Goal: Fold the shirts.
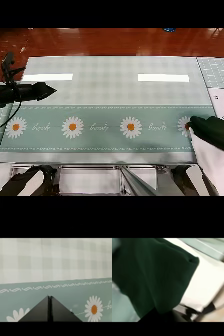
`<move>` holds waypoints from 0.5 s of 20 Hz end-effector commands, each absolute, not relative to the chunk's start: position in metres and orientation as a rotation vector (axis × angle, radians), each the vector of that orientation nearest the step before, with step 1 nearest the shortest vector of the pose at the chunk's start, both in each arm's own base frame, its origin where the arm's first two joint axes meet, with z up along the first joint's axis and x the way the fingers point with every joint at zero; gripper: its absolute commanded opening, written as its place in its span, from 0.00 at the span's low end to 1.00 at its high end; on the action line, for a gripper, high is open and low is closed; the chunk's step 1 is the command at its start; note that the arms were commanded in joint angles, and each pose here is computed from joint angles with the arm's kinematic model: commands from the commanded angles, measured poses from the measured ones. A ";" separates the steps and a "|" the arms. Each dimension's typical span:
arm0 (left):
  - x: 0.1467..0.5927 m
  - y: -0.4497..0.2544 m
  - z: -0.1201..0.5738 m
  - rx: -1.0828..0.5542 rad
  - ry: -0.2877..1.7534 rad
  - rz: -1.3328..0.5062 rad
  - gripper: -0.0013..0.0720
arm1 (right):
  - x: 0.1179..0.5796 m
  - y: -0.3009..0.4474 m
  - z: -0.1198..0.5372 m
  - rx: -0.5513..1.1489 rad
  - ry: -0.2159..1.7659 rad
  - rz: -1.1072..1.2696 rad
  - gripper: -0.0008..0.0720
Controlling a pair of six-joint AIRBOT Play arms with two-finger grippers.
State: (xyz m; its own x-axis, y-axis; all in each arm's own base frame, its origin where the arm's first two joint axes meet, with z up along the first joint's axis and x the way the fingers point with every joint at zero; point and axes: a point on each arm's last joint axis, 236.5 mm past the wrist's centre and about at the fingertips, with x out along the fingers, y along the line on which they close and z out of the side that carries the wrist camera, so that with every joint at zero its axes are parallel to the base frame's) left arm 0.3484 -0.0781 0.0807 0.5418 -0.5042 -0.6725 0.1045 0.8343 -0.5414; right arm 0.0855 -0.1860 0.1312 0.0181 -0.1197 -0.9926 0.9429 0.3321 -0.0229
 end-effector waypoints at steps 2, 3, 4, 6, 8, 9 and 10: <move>0.344 -0.098 0.083 -0.448 0.945 -0.429 0.04 | -0.002 -0.162 0.065 0.952 1.491 -1.254 0.21; 0.343 -0.102 0.082 -0.442 0.950 -0.441 0.04 | -0.014 -0.158 0.053 0.949 1.549 -1.288 0.45; 0.343 -0.105 0.081 -0.437 0.955 -0.449 0.04 | -0.022 -0.158 0.045 0.931 1.581 -1.309 0.59; 0.351 -0.102 0.077 -0.420 0.939 -0.442 0.04 | -0.017 -0.170 0.041 0.911 1.522 -1.330 0.59; 0.368 -0.094 0.073 -0.420 0.898 -0.401 0.04 | 0.009 -0.194 0.047 0.894 1.380 -1.296 0.57; 0.379 -0.088 0.078 -0.420 0.868 -0.379 0.04 | 0.034 -0.206 0.053 0.908 1.284 -1.242 0.56; 0.390 -0.085 0.089 -0.416 0.836 -0.373 0.04 | 0.074 -0.219 0.065 0.928 1.161 -1.138 0.42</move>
State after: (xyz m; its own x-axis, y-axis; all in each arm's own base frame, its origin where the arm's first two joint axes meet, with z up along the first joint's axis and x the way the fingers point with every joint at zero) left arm 0.3652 -0.0947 0.0783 0.5497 -0.5101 -0.6615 0.1582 0.8411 -0.5171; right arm 0.0184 -0.1908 0.0543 -0.1973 -0.0924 -0.9760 0.9623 0.1721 -0.2108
